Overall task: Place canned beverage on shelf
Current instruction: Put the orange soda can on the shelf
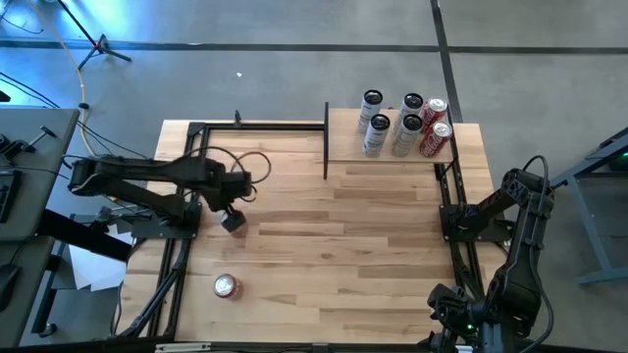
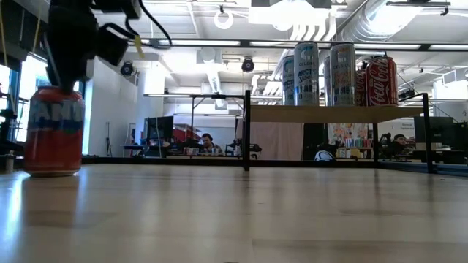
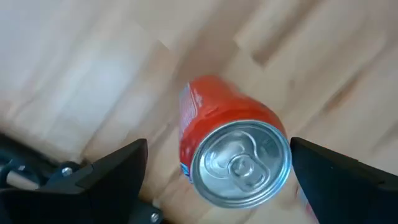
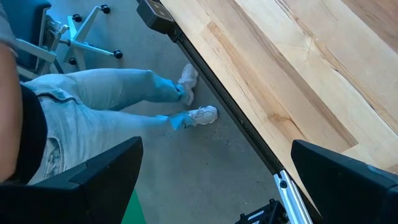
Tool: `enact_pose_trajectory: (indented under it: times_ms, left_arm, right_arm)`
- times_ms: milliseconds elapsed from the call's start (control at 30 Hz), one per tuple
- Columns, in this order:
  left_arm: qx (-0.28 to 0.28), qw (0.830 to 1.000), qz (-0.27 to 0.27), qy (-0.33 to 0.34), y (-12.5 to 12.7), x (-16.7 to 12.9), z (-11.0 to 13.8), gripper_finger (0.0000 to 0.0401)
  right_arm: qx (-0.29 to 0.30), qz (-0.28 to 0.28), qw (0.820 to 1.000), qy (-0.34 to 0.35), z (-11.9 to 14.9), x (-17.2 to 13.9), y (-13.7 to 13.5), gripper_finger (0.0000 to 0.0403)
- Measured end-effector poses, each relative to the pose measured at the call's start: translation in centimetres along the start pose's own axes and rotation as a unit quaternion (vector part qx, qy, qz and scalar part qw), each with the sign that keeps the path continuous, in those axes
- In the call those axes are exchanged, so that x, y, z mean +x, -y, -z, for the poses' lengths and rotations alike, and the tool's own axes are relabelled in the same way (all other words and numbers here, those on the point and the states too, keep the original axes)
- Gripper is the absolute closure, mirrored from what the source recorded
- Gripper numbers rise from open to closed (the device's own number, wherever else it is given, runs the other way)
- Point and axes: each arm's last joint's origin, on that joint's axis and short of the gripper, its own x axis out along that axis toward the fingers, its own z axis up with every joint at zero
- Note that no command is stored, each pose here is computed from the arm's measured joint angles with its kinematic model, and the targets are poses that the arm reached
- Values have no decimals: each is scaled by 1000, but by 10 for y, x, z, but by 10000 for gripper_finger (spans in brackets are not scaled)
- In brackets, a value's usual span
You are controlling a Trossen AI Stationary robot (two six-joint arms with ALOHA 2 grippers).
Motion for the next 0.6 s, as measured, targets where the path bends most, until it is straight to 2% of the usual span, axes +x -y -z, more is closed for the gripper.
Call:
enact_pose_trajectory:
  times_ms: [200, 300, 467, 600]
  left_arm:
    - [-119, 988, -21, 95, 1, -16, 18, 34]
    - [-160, 982, -5, 102, 7, -18, 26, 34]
    - [-183, 976, -6, 118, 20, -15, 36, 34]
    - [-244, 961, 9, 131, 32, -11, 37, 34]
  right_arm:
    - [0, 0, 1000, 0, 0, 0, 0, 4]
    - [0, 0, 1000, 0, 0, 0, 0, 4]
    - [0, 0, 1000, 0, 0, 0, 0, 4]
    - [0, 0, 1000, 0, 0, 0, 0, 4]
